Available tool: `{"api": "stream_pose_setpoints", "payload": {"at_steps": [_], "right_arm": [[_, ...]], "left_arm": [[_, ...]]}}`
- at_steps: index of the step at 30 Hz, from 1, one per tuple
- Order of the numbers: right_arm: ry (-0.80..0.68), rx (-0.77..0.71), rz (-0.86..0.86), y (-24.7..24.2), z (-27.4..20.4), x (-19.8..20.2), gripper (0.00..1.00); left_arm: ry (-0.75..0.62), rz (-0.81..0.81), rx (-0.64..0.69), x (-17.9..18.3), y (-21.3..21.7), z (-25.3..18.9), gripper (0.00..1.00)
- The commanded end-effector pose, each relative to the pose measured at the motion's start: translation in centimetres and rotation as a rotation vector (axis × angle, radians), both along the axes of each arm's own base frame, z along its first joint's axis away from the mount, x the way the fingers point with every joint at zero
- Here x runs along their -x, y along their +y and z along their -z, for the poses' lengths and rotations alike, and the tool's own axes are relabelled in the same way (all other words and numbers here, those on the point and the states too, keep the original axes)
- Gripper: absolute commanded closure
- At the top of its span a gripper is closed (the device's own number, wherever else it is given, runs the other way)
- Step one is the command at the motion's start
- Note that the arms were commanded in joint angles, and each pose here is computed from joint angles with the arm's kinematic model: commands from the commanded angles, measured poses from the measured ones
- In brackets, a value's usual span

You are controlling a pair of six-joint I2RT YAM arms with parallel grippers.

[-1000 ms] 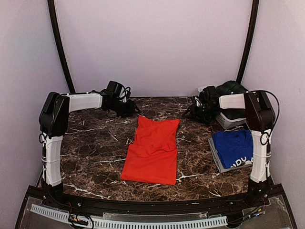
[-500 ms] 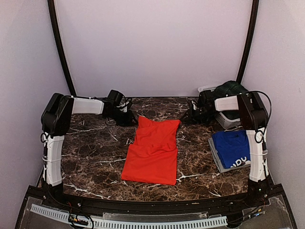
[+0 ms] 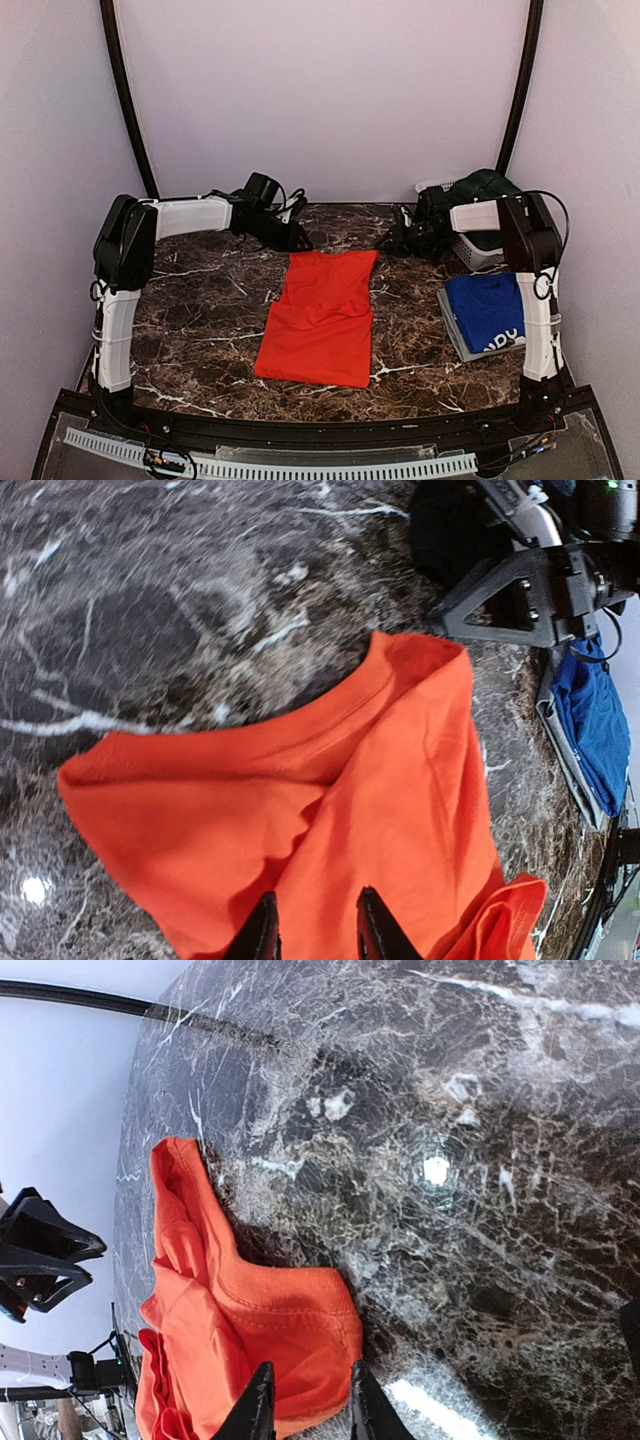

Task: Fold and stack the mixed laundry pile
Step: Adjust the 2/3-rectangle-folded T-shirt at the center of the board.

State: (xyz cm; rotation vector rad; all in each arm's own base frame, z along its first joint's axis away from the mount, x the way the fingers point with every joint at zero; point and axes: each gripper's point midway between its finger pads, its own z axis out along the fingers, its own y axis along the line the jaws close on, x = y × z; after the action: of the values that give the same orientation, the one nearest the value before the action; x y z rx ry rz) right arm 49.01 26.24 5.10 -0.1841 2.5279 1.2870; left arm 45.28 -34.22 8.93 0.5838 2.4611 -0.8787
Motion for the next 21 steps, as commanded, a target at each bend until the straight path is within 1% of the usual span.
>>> {"api": "stream_pose_setpoints", "payload": {"at_steps": [1,7,15,21], "right_arm": [[-0.044,-0.049,-0.016,0.9,-1.5,-1.1,0.77],[-0.050,-0.049,-0.022,1.0,-1.9,-1.1,0.77],[-0.047,-0.044,-0.021,0.9,-1.7,-1.0,0.77],[-0.042,-0.041,-0.021,0.8,-1.4,-1.0,0.77]], "left_arm": [[-0.048,0.038,-0.054,-0.5,-1.3,-0.9,0.74],[-0.048,0.051,-0.095,-0.4,-0.8,-0.2,0.76],[-0.029,0.075,-0.175,-0.2,0.1,2.3,0.78],[-0.008,0.097,-0.171,0.1,-0.2,3.0,0.73]]}}
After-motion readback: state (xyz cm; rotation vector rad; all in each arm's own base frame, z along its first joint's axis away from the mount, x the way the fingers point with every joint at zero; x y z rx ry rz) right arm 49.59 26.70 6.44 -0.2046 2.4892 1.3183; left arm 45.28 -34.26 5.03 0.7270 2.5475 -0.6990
